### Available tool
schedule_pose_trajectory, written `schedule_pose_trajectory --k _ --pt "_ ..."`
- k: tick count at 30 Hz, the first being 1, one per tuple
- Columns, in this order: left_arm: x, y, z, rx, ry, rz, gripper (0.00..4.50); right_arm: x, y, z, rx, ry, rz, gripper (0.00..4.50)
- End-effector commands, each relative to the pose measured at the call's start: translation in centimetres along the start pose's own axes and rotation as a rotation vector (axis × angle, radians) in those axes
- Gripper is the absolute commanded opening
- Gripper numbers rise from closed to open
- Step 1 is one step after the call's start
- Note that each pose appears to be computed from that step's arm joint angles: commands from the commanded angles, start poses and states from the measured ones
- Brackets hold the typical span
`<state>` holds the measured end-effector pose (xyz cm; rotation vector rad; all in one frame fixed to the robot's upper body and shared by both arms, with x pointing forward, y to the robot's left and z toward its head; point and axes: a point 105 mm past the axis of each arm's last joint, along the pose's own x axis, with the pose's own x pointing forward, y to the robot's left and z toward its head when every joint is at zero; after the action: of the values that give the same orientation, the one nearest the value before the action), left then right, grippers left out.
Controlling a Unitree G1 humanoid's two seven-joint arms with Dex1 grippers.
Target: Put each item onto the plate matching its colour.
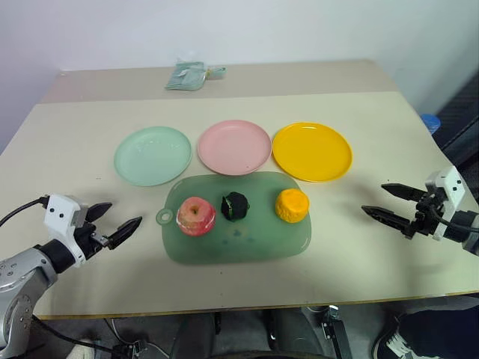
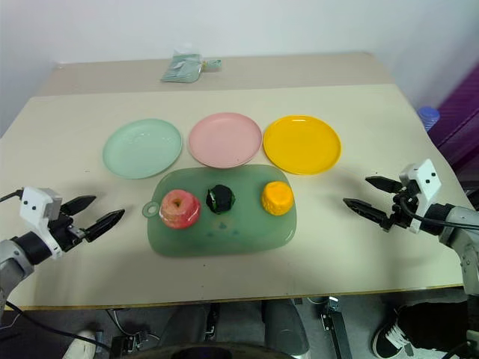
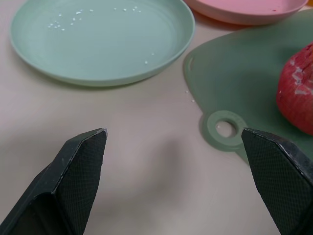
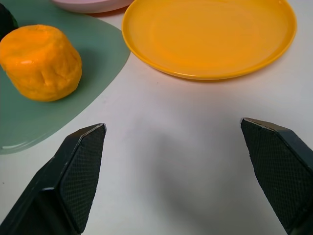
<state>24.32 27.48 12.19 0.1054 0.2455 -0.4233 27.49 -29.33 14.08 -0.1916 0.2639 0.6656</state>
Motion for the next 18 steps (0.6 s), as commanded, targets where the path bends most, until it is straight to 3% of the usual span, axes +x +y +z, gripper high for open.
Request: schedule_pose_trajectory --k 1,5,10,15,18 --pt "-0.3 0.5 1.2 0.042 -0.033 0.035 4.5 -0.1 -0.5 0.8 -0.036 -0.035 -0.026 4.48" --pt "0.2 0.6 1.9 0.034 -0.075 0.071 4.5 0.7 -0.6 1.3 -0.06 -0.06 -0.041 4.48" --pt "1.3 -0.5 4.7 -0.044 -0.196 0.01 4.5 1.8 -0.7 2.1 -0.084 -0.096 -0.075 4.48" --pt "3.1 -4.6 7.7 -0.025 -0.245 -0.227 4.5 2.7 0.6 2.8 -0.088 -0.139 -0.059 4.48" --pt "3.9 -6.7 7.6 0.045 -0.18 -0.366 4.5 3.1 2.1 3.5 -0.094 -0.16 -0.025 4.48"
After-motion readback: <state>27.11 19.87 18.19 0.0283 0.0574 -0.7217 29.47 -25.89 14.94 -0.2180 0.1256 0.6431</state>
